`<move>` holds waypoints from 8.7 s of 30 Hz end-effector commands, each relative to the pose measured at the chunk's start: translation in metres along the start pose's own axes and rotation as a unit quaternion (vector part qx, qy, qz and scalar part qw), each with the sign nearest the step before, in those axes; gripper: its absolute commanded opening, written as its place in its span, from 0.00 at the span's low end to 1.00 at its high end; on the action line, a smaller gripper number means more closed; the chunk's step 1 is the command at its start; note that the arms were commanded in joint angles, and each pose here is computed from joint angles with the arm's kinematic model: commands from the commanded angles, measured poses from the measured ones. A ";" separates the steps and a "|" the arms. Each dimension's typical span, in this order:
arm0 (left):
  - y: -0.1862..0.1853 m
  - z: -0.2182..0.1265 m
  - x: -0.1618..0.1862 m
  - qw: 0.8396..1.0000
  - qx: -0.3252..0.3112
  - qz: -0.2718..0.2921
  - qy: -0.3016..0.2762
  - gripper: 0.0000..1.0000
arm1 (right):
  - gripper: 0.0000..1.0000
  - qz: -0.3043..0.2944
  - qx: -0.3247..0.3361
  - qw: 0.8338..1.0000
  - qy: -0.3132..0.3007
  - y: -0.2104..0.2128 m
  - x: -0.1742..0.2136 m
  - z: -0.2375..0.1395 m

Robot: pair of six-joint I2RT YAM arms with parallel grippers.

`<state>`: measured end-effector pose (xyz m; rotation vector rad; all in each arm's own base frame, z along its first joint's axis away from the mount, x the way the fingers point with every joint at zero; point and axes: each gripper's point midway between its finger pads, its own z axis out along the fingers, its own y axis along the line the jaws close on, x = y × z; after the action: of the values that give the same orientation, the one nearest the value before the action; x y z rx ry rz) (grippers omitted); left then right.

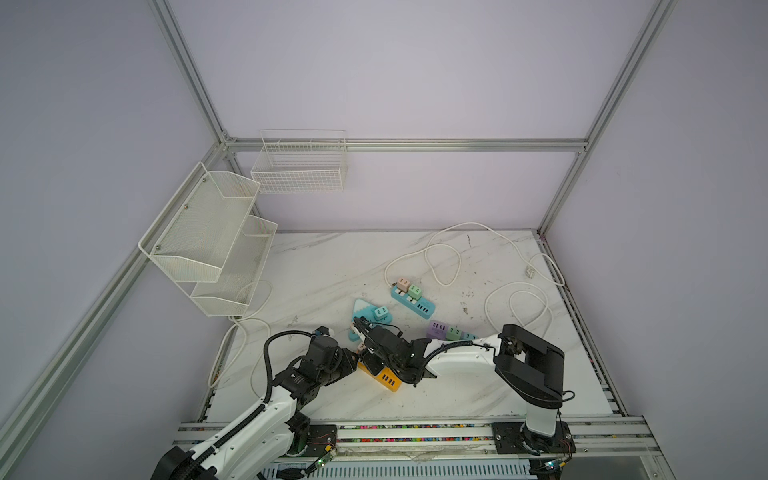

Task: Pull the plug off the socket
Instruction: 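Move the right gripper to the remaining pink adapter on the yellow strip, then close the right gripper on the pink adapter in the yellow strip, then pull the pink adapter up off the yellow strip with the right gripper, then lower the pink adapter beside the first one and open the right gripper, then move the right gripper to the teal adapter on the triangular teal strip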

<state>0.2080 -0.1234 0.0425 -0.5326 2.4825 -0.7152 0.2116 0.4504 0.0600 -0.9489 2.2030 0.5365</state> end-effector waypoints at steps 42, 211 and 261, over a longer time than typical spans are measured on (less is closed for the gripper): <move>0.064 0.005 0.043 0.991 -0.111 -0.024 0.071 0.27 | 0.20 -0.051 0.008 0.999 -0.005 0.011 -0.014 -0.004; -0.051 -0.098 -0.056 0.980 -0.058 0.114 -0.153 0.63 | 0.72 -0.064 0.051 0.995 0.050 -0.072 -0.064 -0.044; -0.038 -0.103 -0.061 0.978 -0.078 0.103 -0.162 0.85 | 0.48 -0.276 0.029 0.952 0.132 -0.109 -0.054 0.014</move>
<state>0.2058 -0.0860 0.1600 -0.4046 2.2708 -0.3315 0.3294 0.4172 0.0709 -1.6140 2.0092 0.0698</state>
